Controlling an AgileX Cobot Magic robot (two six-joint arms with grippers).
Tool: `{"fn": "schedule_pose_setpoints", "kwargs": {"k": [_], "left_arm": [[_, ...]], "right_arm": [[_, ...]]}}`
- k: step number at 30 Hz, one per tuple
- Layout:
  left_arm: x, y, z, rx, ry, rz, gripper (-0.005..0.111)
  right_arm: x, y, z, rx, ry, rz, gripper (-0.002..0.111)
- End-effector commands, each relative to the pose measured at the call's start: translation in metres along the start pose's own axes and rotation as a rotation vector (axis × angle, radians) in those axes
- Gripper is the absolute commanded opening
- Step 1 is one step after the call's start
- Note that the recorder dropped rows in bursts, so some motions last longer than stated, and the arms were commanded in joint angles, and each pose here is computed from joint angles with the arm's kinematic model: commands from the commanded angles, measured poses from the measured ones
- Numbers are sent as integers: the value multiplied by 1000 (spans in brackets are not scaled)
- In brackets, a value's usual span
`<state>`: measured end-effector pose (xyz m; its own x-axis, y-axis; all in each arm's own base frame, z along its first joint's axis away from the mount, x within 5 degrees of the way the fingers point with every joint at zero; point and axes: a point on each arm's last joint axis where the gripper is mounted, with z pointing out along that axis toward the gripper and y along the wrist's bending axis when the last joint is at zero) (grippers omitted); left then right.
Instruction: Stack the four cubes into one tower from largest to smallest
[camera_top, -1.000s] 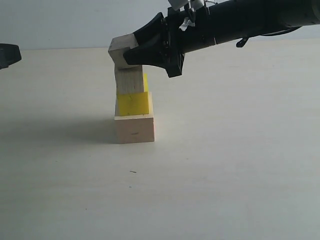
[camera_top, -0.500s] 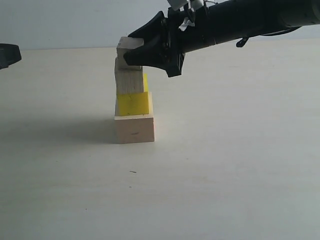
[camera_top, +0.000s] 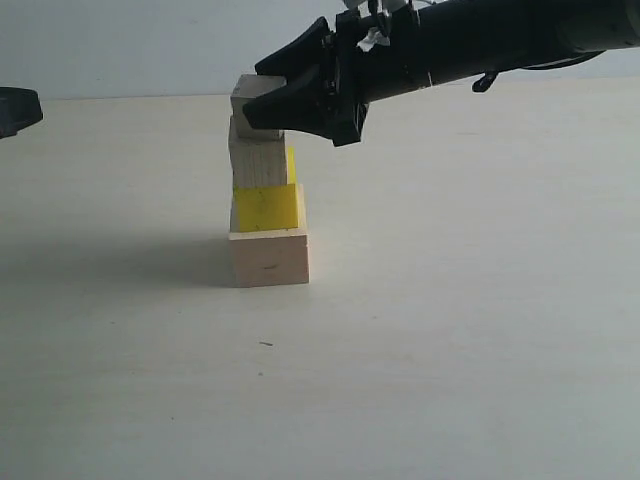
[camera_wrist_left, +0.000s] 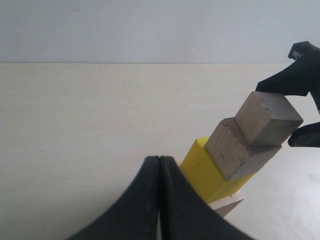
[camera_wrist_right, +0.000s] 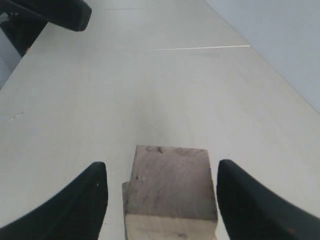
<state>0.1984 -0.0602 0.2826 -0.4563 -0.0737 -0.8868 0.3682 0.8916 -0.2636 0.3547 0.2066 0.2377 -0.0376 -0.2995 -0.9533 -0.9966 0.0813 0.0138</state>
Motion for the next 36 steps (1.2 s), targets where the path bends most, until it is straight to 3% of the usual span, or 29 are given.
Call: {"fn": "schedule_pose_setpoints", "kwargs": {"k": [1,8,17,22,31,36], "left_arm": [[1,0,-1,-6,-4,8,0],[0,1,-1,-18,-8,15,0],[0,2,-1,-20,-9,18,0],[0,2,-1,-24,-10,20,0],[0,2,-1,-26,-11,20,0],[0,2,-1,-30,-12,20,0]], "right_arm": [[-22,6,-9,10,-43,55,61],[-40,9,-19,72,-51,102,52],[-50,11,-28,145,-16,213,1],[-41,7,-29,211,65,328,0],[-36,1,-31,293,107,395,0],[-31,4,-32,280,160,480,0]]}}
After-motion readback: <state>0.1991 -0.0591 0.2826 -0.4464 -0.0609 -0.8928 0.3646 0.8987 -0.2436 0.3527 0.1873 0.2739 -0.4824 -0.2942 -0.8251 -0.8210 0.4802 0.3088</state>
